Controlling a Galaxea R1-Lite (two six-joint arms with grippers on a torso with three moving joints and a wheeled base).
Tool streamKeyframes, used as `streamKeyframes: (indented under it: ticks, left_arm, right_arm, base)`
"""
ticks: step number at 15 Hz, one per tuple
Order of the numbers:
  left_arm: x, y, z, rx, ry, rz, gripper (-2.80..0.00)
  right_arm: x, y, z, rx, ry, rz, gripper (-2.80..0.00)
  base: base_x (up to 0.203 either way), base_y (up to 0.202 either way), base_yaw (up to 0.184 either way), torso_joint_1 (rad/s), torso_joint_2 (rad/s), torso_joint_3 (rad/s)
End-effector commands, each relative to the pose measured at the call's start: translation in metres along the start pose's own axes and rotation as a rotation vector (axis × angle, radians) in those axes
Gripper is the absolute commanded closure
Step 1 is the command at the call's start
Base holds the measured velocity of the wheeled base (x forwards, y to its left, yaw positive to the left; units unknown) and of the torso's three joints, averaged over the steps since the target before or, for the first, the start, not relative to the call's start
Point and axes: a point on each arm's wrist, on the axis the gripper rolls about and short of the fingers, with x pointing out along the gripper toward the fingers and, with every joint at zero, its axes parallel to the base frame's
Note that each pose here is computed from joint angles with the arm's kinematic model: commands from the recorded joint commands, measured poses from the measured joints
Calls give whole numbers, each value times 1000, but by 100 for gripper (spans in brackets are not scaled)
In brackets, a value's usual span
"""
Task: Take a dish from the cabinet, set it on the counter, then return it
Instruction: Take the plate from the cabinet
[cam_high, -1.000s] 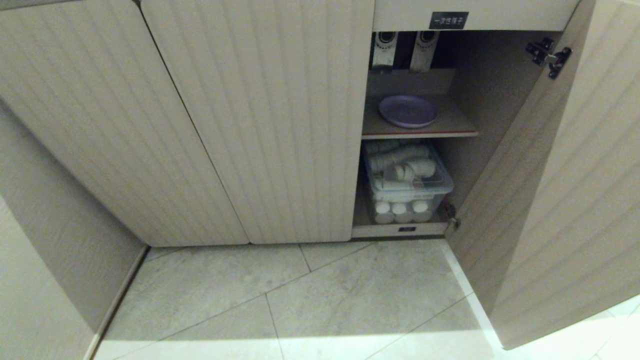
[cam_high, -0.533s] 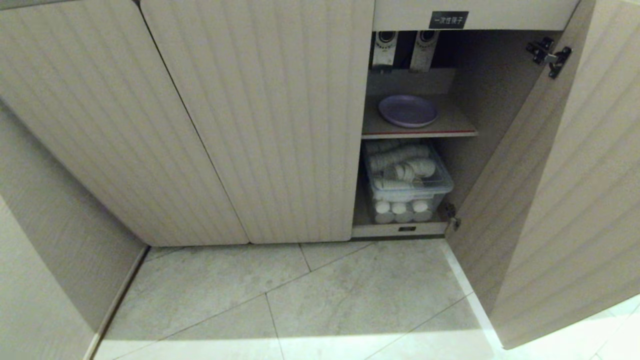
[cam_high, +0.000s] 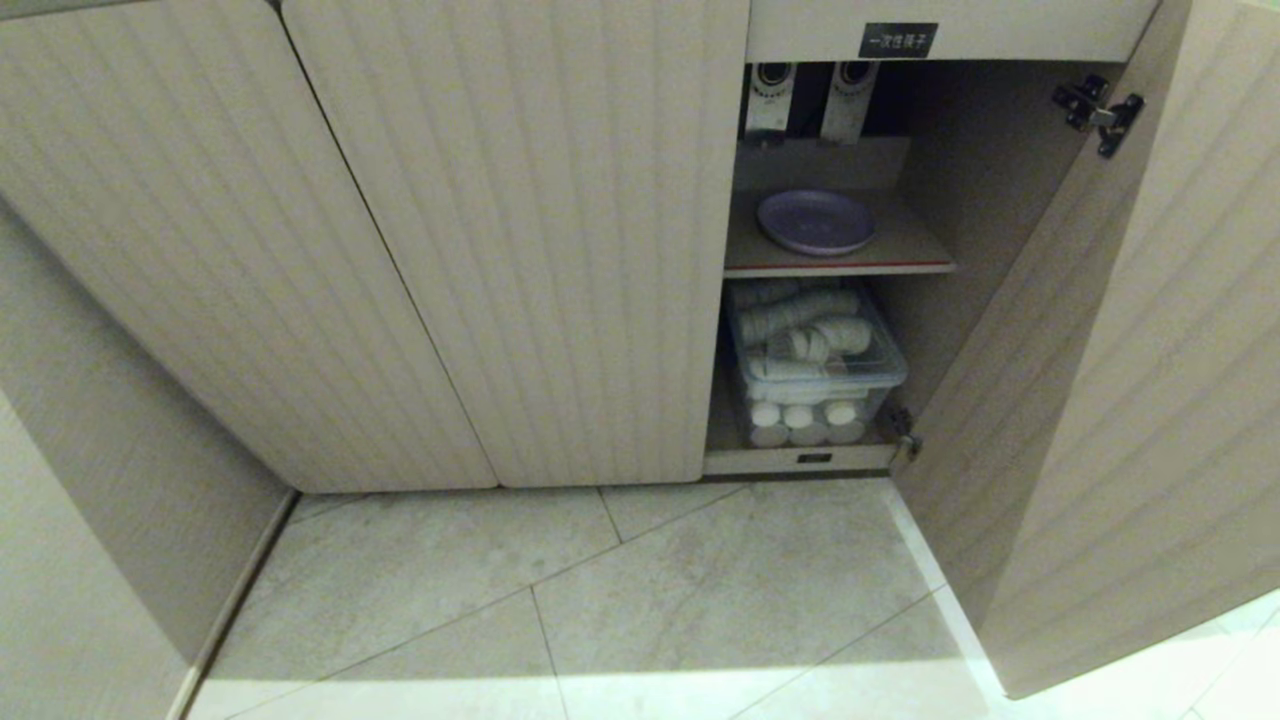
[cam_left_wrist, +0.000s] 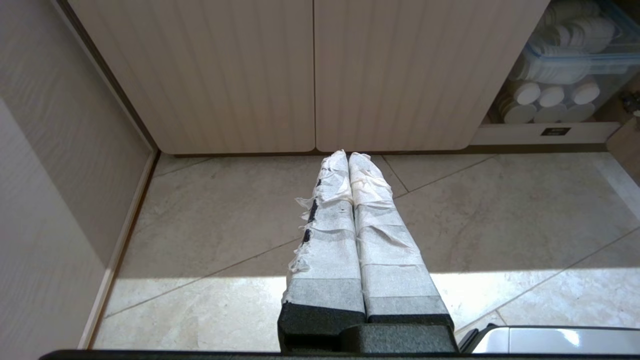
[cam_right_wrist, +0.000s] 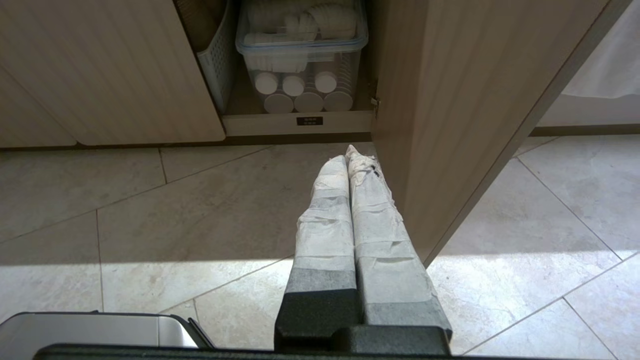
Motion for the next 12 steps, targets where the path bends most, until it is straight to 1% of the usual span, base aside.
streamKeyframes:
  ticks: [1, 12]
  left_arm:
    - [0, 0, 0, 0, -1, 0, 0]
    - [0, 0, 0, 0, -1, 1, 0]
  right_arm:
    - [0, 0, 0, 0, 1, 0, 0]
    - [0, 0, 0, 0, 1, 0, 0]
  base:
    - [0, 0, 0, 0, 0, 0]
    - [0, 0, 0, 0, 0, 0]
